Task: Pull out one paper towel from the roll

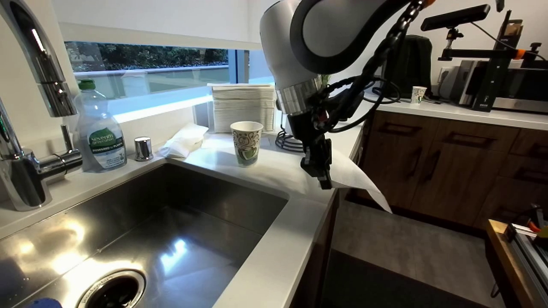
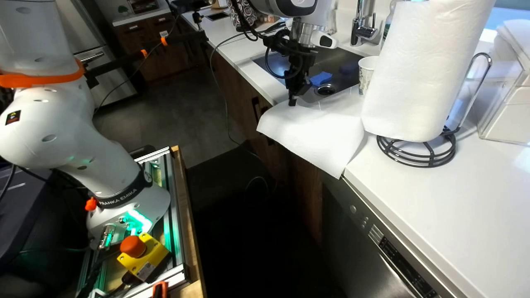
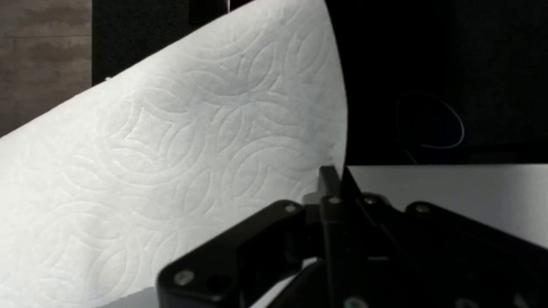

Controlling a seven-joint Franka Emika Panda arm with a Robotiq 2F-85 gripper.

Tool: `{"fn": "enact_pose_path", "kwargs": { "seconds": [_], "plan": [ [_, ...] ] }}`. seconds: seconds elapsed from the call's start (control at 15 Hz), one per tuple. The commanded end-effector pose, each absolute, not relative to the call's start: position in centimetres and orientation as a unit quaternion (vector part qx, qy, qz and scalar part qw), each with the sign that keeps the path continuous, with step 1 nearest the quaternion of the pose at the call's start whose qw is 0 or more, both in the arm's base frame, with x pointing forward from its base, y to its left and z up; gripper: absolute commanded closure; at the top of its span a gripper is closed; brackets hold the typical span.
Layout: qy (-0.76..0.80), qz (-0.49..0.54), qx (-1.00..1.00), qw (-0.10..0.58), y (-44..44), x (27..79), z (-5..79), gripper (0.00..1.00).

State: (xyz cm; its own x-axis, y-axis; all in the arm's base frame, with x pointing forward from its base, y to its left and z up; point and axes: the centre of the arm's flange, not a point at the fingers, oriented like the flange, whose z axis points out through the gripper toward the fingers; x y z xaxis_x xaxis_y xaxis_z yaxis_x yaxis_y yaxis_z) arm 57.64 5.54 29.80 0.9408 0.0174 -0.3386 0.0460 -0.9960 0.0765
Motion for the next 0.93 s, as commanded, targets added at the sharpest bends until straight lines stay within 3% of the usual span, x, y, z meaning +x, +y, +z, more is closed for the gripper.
{"fn": "enact_pose_path", "kwargs": {
  "seconds": [0.0,0.6,0.87],
  "plan": [
    [0.075,-0.185,0.979,0.051,7.6,55.3,30.8,1.00],
    [0.202,-0.212,0.956,0.034,11.3,53.0,32.7,1.00],
    [0.167,-0.181,0.969,0.022,10.3,53.8,34.6,1.00]
  ]
}}
